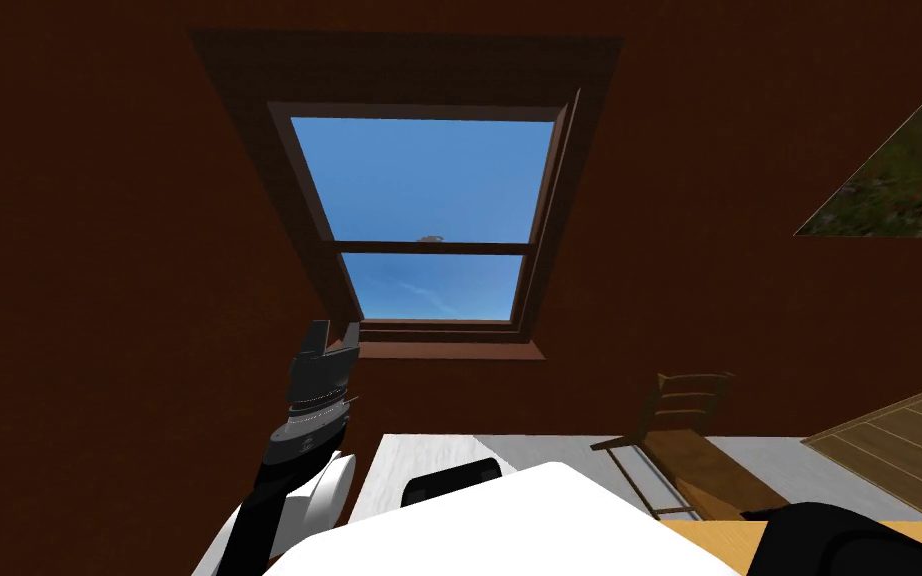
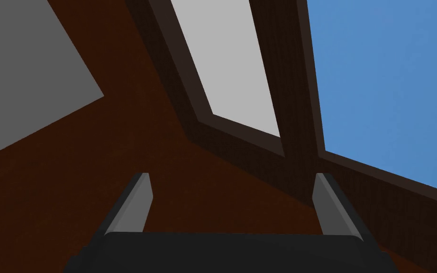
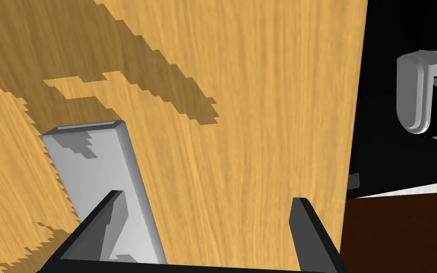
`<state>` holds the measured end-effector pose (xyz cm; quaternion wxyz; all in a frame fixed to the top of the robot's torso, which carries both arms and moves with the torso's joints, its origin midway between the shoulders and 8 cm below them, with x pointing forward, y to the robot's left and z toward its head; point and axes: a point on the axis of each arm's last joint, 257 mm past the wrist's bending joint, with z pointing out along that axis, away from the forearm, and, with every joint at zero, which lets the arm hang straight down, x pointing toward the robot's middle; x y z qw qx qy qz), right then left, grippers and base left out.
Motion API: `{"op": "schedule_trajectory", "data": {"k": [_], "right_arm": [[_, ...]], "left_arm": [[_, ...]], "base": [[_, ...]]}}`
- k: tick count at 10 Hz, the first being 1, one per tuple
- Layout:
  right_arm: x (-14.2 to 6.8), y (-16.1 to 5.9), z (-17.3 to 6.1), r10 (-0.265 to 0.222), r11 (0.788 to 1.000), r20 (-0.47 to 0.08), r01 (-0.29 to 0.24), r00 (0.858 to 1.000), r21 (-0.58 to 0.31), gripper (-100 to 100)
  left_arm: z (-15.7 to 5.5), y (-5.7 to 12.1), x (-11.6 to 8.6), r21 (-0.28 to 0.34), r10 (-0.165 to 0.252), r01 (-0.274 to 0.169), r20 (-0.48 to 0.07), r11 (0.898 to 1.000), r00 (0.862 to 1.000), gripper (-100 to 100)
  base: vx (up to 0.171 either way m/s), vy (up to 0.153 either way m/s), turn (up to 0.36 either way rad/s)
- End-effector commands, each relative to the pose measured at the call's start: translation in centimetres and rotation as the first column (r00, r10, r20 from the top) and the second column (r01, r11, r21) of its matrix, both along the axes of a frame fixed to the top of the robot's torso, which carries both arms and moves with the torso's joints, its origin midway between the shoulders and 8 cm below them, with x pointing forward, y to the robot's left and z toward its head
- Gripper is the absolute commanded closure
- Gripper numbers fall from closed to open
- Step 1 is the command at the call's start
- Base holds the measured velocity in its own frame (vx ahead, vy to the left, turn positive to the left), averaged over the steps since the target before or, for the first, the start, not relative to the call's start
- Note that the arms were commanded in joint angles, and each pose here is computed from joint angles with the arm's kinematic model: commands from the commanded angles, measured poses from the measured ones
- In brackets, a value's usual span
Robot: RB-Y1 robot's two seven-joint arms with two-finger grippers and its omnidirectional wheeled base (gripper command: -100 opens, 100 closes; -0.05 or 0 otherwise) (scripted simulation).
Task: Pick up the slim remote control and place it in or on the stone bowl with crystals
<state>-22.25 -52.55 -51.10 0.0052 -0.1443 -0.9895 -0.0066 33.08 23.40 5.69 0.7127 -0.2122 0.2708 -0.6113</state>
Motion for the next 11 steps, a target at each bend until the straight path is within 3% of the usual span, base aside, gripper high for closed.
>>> {"op": "schedule_trajectory", "data": {"k": [1, 4, 5, 6, 8, 9, 10, 11], "right_arm": [[-0.7, -1.4, 0.1, 0.023, 0.999, -0.025, -0.024, 0.999, -0.027, -100], [-0.1, -1.4, -0.5, 0.032, 0.999, -0.021, -0.033, 0.999, -0.028, -100], [0.0, -1.4, -0.5, 0.034, 0.999, -0.021, -0.034, 0.999, -0.028, 0], [0.1, -0.7, -1.4, 0.029, 0.999, -0.020, -0.030, 0.999, -0.031, -100], [0.2, 0.4, -2.8, 0.022, 0.999, -0.019, -0.023, 1.000, -0.033, -100], [0.3, 0.0, -2.4, 0.024, 0.999, -0.018, -0.025, 1.000, -0.030, -100], [0.3, 0.0, -2.5, 0.024, 0.999, -0.019, -0.025, 1.000, -0.032, 100], [0.3, 0.0, -2.5, 0.024, 0.999, -0.019, -0.025, 1.000, -0.032, 100]], "left_arm": [[0.0, 0.0, 0.0, 0.000, 0.000, 0.000, 0.000, 1.000, 1.000, 0], [0.0, 0.0, 0.0, 0.000, 0.000, 0.000, 0.000, 1.000, 1.000, 0], [0.0, 0.0, 0.0, 0.000, 0.000, 0.000, 0.000, 1.000, 1.000, 0], [0.0, 0.0, 0.0, 0.000, 0.000, 0.000, 0.000, 1.000, 1.000, 0], [0.0, 0.0, 0.0, 0.000, 0.000, 0.000, 0.000, 1.000, 1.000, 0], [0.0, 0.0, 0.0, 0.000, 0.000, 0.000, 0.000, 1.000, 1.000, 0], [0.0, 0.0, 0.0, 0.000, 0.000, 0.000, 0.000, 1.000, 1.000, 0], [0.0, 0.0, 0.0, 0.000, 0.000, 0.000, 0.000, 1.000, 1.000, 0]], "base": [[-0.017, -0.122, 0.255], [-0.031, -0.134, 0.206], [-0.003, -0.016, -0.006], [-0.018, -0.026, 0.045], [-0.029, -0.043, 0.040], [-0.012, -0.022, 0.010], [0.000, 0.000, 0.000], [0.000, 0.000, 0.000]]}}
